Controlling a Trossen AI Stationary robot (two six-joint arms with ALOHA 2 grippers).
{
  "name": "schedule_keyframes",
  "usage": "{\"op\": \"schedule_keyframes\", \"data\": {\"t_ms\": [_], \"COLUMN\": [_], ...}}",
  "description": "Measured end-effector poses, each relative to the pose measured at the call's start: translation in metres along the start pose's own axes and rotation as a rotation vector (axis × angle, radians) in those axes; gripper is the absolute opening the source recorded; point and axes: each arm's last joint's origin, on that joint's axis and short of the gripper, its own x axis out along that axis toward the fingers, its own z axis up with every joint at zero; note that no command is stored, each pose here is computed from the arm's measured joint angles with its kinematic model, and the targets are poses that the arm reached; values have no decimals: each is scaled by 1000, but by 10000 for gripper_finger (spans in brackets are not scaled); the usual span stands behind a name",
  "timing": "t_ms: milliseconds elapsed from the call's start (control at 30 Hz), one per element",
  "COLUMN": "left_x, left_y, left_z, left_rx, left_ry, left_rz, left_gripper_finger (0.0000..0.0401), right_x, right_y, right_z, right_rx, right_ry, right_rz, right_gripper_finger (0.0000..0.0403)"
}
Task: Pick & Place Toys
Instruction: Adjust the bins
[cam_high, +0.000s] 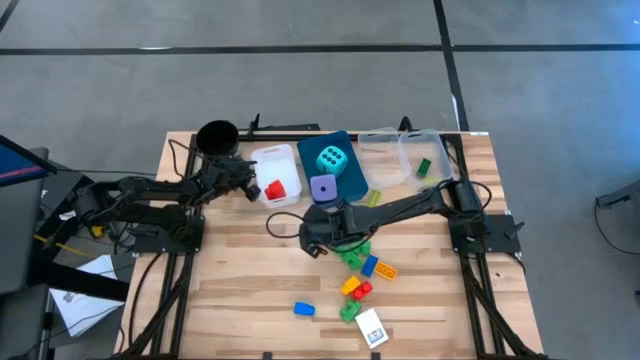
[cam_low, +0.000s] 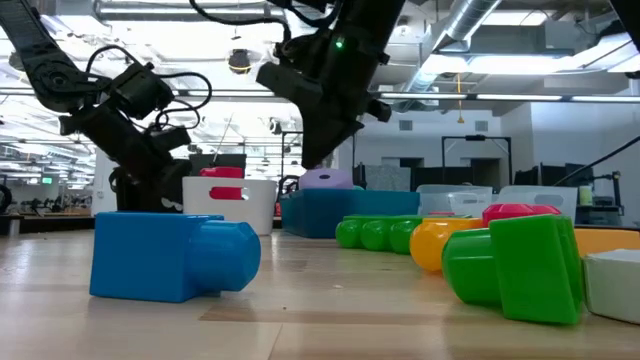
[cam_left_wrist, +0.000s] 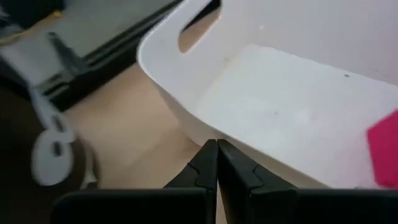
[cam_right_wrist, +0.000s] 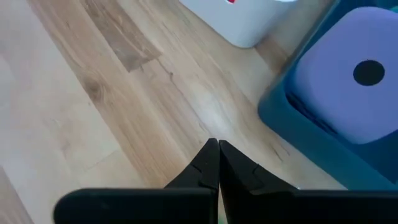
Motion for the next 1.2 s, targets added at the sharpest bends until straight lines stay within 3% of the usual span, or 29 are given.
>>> {"op": "schedule_keyframes", "data": {"t_ms": [167, 700, 900, 1100, 1200], "left_x": [0, -1, -3, -5, -7], "left_y": [-2, -2, -2, -6, -7], "left_z": [0, 15, 21, 29, 32], "left_rx": [0, 42, 29, 32, 26], "left_ry": [-3, -155, -216, -312, -340], "left_rz": [-64, -60, -61, -211, -263], "left_gripper_finger": [0, 0, 0, 0, 0], "right_x": [0, 0, -17, -44, -54], "right_y": [0, 0, -21, -67, -90], "right_z": [0, 0, -8, -18, -13], "right_rx": [-5, -35, -37, 66, 161], "right_ry": [3, 0, -16, 87, 109], "right_rz": [3, -4, -266, -579, -662], "right_gripper_finger": [0, 0, 0, 0, 0]}}
